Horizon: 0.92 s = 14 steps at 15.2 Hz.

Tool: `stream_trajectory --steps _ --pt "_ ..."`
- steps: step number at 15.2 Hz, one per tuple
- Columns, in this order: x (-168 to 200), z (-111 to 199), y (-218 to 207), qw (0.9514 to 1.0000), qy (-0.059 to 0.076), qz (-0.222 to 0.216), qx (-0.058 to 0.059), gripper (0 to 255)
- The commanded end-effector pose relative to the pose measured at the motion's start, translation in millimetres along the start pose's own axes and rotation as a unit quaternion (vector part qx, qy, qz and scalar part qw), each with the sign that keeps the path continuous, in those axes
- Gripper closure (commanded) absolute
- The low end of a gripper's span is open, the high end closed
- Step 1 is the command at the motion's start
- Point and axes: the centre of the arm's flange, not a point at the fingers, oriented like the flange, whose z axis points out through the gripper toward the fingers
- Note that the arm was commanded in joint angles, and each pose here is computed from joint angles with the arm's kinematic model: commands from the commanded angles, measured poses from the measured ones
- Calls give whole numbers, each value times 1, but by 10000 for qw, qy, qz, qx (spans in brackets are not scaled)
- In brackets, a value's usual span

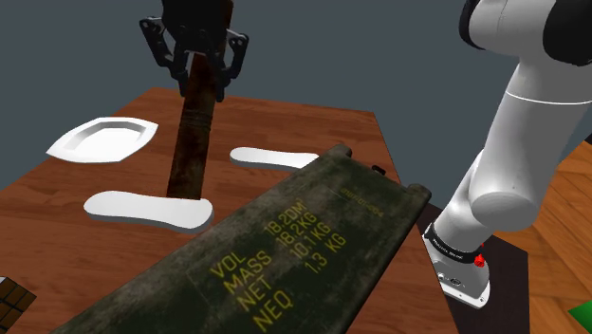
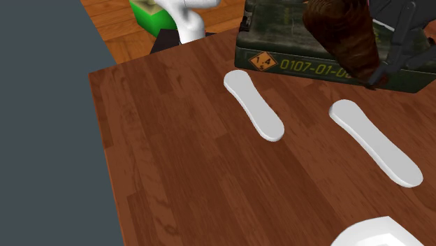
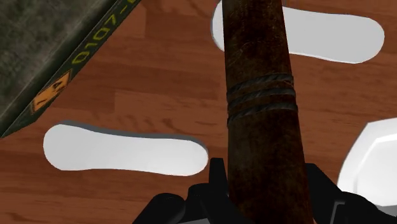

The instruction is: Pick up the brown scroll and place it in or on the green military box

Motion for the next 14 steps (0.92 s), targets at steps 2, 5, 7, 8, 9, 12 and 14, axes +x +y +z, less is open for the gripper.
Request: stream_trajectory --steps 2,5,7,8,9,12,14 --pt "-35 -2 25 10000 0 8 -2 255" --pt "-66 -4 50 10000 0 8 -2 255" --pt "-86 -6 67 10000 0 8 -2 255" --pt "-96 -7 76 10000 0 8 -2 255" --pt "-106 -7 84 10000 0 8 -2 255" --pt "-137 -10 109 10000 0 8 -2 255" --pt "-157 -12 126 10000 0 8 -2 255"
